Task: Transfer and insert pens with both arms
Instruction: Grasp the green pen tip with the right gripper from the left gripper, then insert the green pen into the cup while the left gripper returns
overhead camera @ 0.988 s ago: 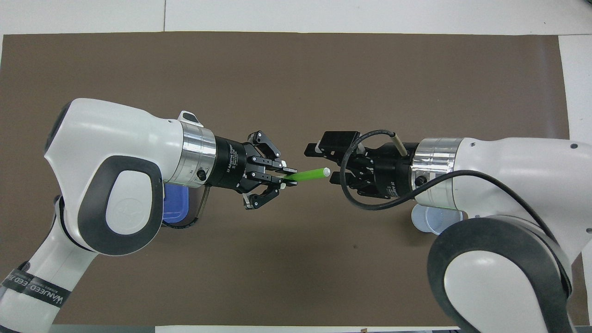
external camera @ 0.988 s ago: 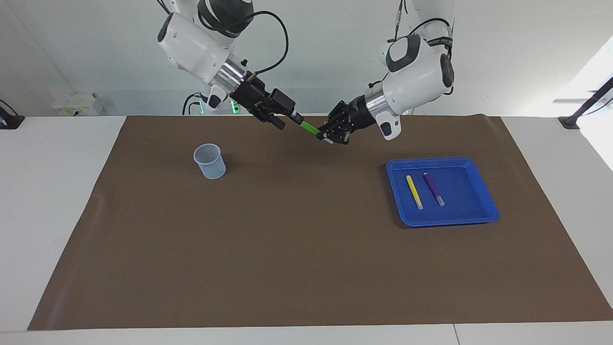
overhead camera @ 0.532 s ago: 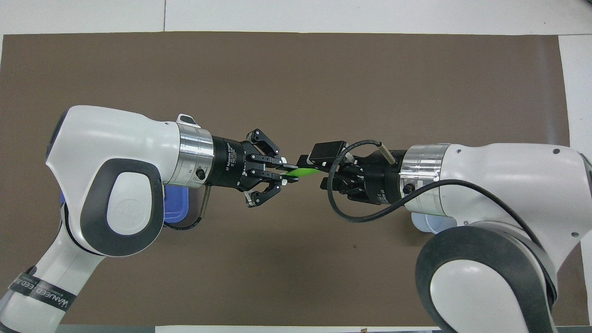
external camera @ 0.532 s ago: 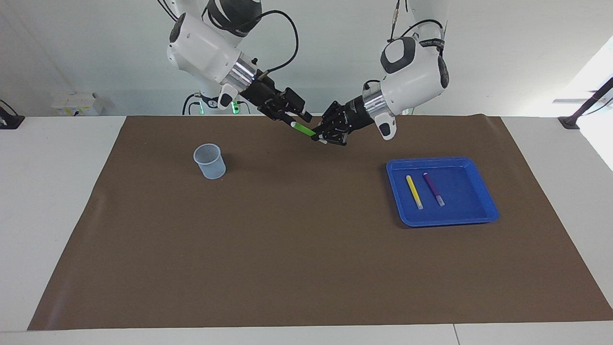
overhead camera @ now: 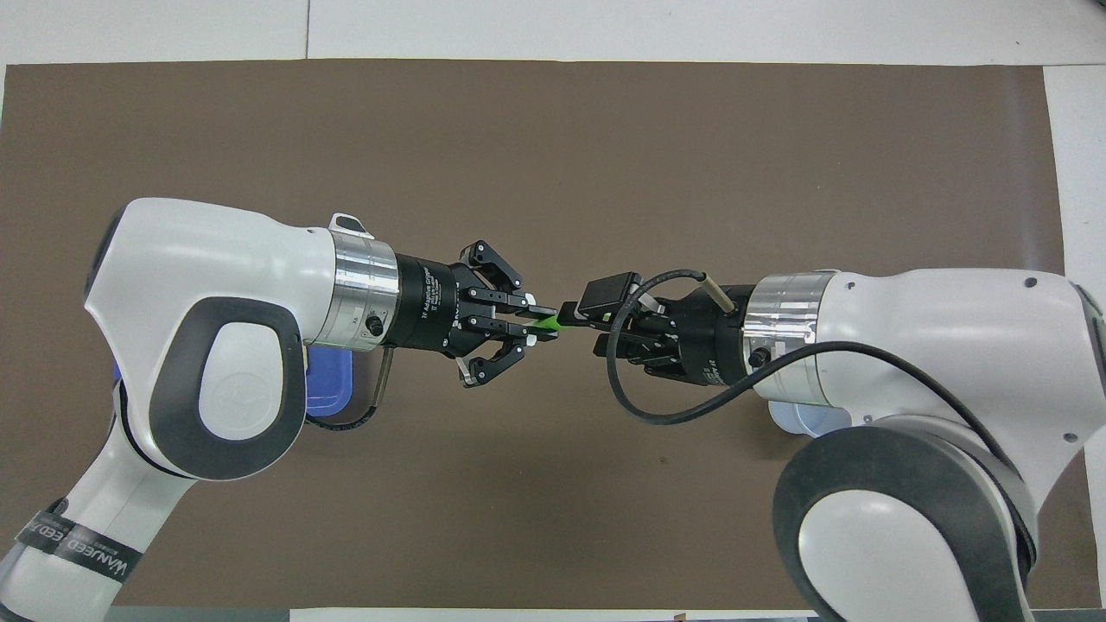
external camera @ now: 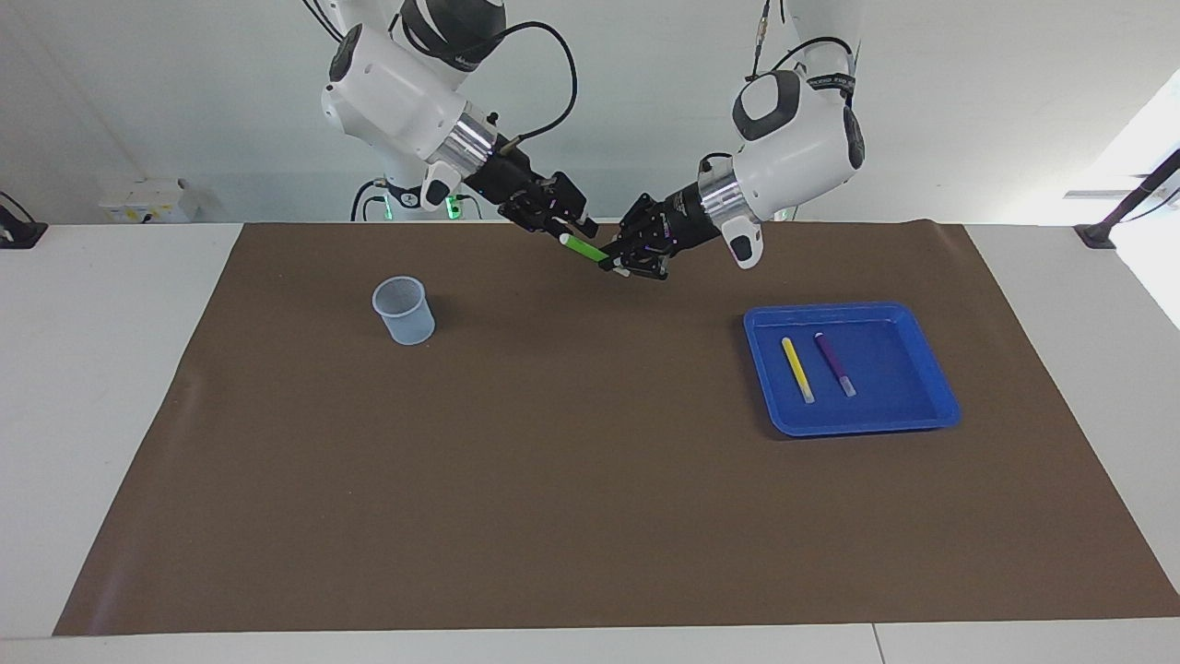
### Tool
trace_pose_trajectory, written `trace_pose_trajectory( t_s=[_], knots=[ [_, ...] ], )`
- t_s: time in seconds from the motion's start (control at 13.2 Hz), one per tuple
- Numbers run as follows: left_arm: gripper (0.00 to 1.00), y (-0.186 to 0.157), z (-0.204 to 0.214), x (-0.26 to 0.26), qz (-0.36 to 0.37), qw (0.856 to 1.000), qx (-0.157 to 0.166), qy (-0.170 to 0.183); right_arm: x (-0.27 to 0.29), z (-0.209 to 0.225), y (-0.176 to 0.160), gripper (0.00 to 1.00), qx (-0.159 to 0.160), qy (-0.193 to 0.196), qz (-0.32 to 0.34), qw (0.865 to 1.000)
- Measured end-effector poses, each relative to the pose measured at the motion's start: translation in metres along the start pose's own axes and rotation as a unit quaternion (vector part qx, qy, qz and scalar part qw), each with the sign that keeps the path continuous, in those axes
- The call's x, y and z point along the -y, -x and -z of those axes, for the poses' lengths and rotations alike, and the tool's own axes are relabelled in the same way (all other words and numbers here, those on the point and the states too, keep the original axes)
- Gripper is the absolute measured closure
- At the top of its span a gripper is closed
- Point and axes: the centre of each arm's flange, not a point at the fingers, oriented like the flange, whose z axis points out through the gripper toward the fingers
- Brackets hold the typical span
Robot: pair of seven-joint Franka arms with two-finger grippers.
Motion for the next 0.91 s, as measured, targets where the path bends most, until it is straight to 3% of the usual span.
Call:
trace_pose_trajectory(
  t_s=[0.15, 0.46, 0.68, 0.91],
  knots=[
    [0.84, -0.0001, 0.0, 0.0, 0.0, 1.0, 0.0, 0.0, -0.0005, 0.0022, -0.0026, 0.42, -0.004, -0.002, 0.0, 1.0],
    [0.84, -0.0001, 0.0001, -0.0002, 0.0, 1.0, 0.0, 0.001, -0.0003, 0.0032, -0.0036, 0.53, -0.008, -0.004, 0.004, 1.0],
    [0.84, -0.0003, 0.0018, -0.001, 0.0, 1.0, 0.0, 0.004, -0.0017, 0.0031, -0.0048, 0.82, -0.01, -0.001, 0.007, 1.0],
    [0.84, -0.0001, 0.0016, -0.0006, 0.0, 1.0, 0.0, 0.005, -0.0018, 0.0034, -0.0047, 0.82, -0.011, -0.001, 0.007, 1.0]
  ],
)
